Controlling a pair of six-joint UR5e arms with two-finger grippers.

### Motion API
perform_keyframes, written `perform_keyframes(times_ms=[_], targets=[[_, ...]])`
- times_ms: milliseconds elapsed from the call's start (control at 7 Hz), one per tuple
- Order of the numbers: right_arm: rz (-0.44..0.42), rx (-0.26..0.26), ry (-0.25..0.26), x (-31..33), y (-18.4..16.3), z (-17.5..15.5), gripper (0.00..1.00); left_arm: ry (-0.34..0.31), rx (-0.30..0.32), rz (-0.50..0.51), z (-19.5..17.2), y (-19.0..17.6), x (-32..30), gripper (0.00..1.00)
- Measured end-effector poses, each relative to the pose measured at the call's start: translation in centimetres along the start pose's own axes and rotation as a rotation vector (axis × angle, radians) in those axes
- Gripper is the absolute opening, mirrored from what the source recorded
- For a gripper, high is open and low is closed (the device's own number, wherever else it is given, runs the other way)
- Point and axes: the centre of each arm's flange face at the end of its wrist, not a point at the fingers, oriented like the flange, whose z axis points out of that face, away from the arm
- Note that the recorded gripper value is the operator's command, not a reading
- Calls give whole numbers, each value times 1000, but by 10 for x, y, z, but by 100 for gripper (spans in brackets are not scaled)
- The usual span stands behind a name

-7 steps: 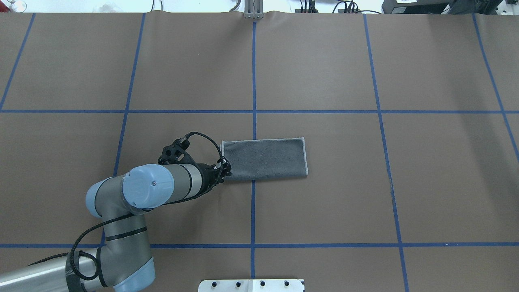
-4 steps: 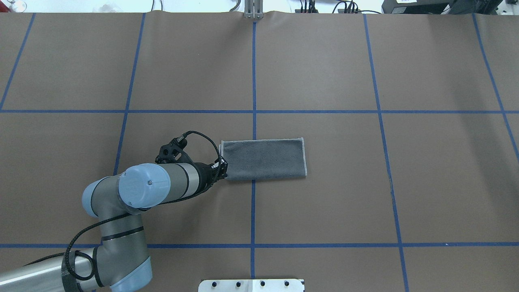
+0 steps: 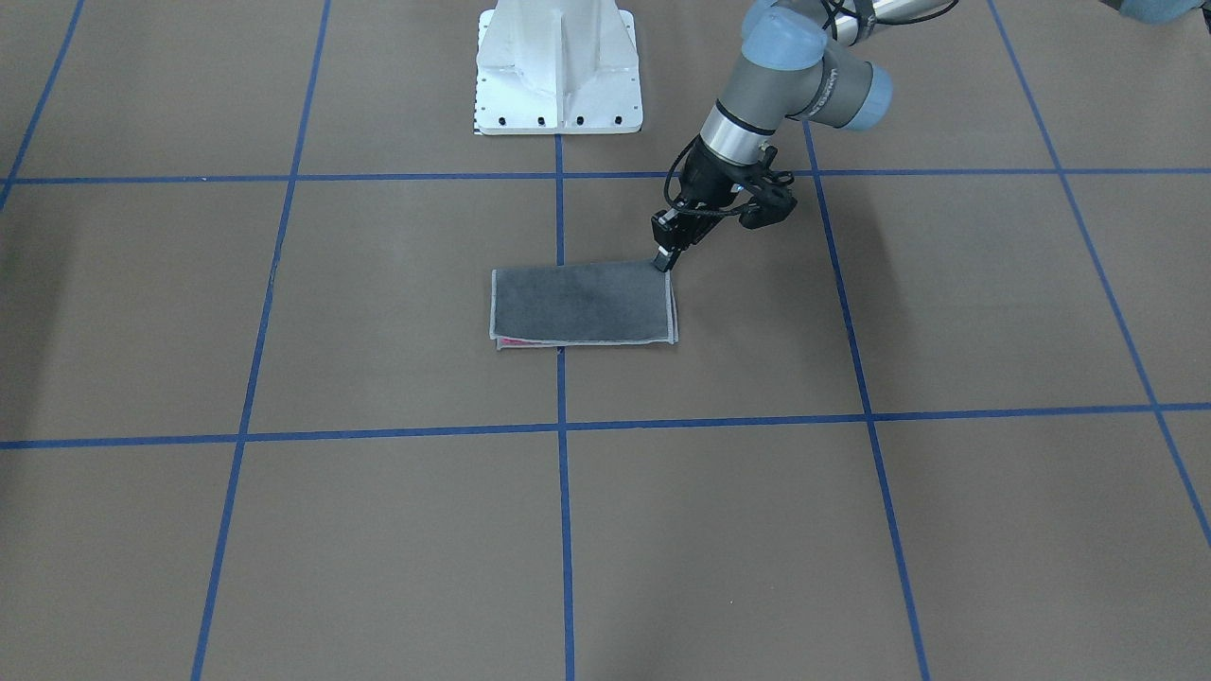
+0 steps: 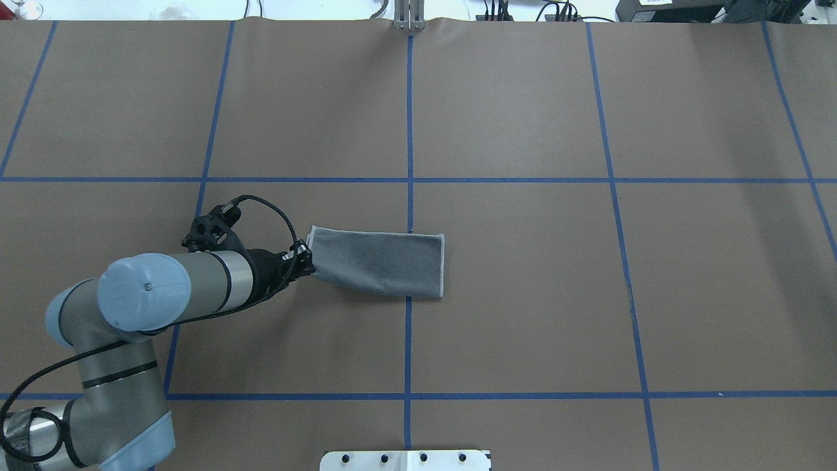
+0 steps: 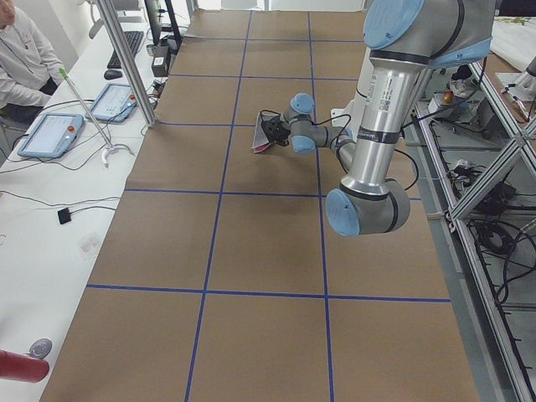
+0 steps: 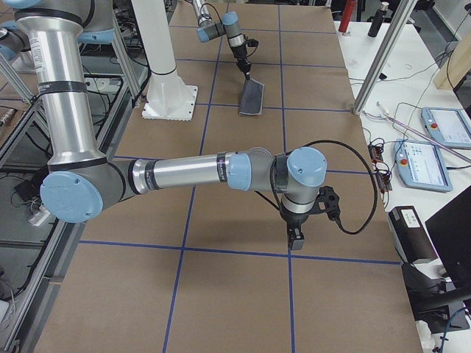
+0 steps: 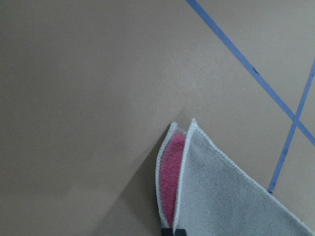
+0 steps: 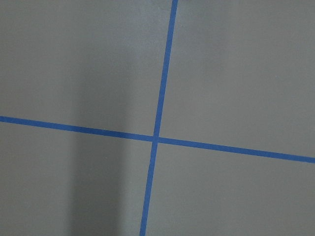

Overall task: Fold towel twice with both arms
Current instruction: 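Drag the folded towel toward the left arm with the left gripper, then fold the held end over toward the towel's other end with the left gripper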

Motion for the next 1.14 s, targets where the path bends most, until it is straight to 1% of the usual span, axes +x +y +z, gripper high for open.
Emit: perform_keyframes(times_ms=[286,429,714,1143], targets=[[0,0,0,0,-1,-1,100,-3,20,-3,-8,-13,-7,0],[0,1,0,0,-1,-1,100,0,18,-2,-7,-11,-4,0],[0,1,0,-1,-2,-1,100,17,1,2,7,6,18,0],[1,1,0,-1,-2,-1,100,56,-36,13,21,40,57,0]])
